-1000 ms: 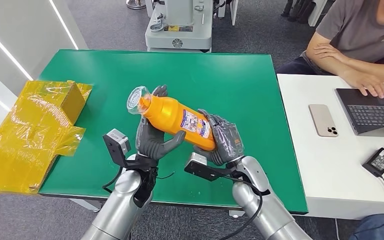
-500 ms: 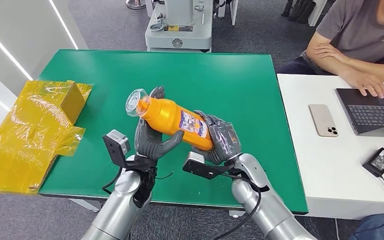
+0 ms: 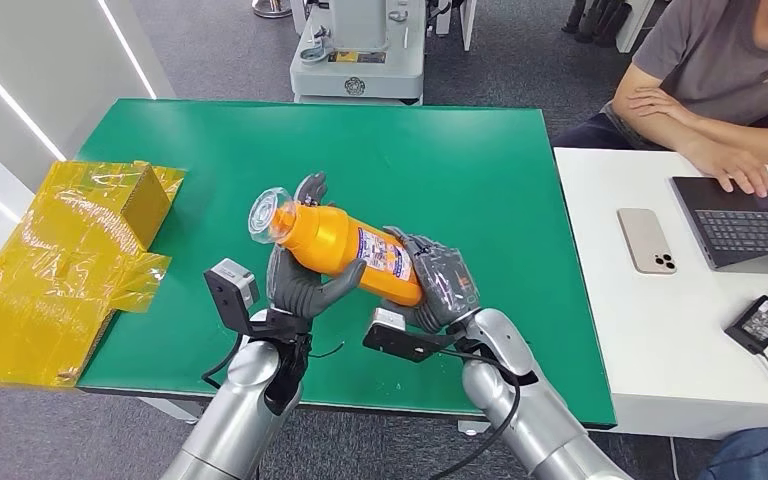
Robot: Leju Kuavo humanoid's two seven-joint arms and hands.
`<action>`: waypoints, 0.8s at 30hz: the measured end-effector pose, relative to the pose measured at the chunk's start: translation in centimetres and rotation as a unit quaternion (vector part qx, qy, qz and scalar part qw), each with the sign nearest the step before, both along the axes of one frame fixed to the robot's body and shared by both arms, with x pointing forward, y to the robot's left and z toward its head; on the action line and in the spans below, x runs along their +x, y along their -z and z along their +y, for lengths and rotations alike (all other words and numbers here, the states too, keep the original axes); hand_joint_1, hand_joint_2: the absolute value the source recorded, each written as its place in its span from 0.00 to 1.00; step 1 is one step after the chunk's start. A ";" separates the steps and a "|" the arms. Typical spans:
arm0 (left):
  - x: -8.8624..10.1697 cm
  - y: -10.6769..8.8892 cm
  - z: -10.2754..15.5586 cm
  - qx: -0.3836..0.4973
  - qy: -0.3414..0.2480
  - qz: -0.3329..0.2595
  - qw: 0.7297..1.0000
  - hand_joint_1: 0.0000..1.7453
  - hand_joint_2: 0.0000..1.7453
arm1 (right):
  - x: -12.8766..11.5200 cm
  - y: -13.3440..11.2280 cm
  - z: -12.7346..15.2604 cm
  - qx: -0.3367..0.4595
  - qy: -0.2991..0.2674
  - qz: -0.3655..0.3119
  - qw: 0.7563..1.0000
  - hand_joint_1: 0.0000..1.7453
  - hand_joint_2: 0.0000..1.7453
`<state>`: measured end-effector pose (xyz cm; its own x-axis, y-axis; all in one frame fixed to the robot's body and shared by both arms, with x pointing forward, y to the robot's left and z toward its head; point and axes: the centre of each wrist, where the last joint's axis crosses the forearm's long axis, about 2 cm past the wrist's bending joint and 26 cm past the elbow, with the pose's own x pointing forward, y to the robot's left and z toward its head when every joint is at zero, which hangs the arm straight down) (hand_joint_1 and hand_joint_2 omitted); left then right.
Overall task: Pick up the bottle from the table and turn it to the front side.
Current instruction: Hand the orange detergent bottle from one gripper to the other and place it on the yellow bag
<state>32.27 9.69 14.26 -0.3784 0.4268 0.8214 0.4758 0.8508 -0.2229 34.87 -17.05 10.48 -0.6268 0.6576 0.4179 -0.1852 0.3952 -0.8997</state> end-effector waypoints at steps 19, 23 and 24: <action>-0.5 0.8 0.4 -0.014 -0.020 0.009 1.000 0.51 1.00 | -1.5 1.6 0.1 -0.007 -0.017 0.048 0.999 1.00 1.00; -0.7 0.9 0.4 -0.012 -0.019 0.010 1.000 1.00 1.00 | -1.6 1.8 0.1 -0.007 -0.016 0.051 0.999 1.00 1.00; -0.7 0.9 0.4 -0.011 -0.018 0.010 1.000 1.00 1.00 | -1.6 1.8 0.1 -0.007 -0.016 0.052 0.999 1.00 1.00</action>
<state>31.58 10.06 13.35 -0.3778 0.4314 0.8193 0.4405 0.8620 -0.2507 33.24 -16.98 8.70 -0.6017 0.6439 0.4726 -0.2895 0.3756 -0.8804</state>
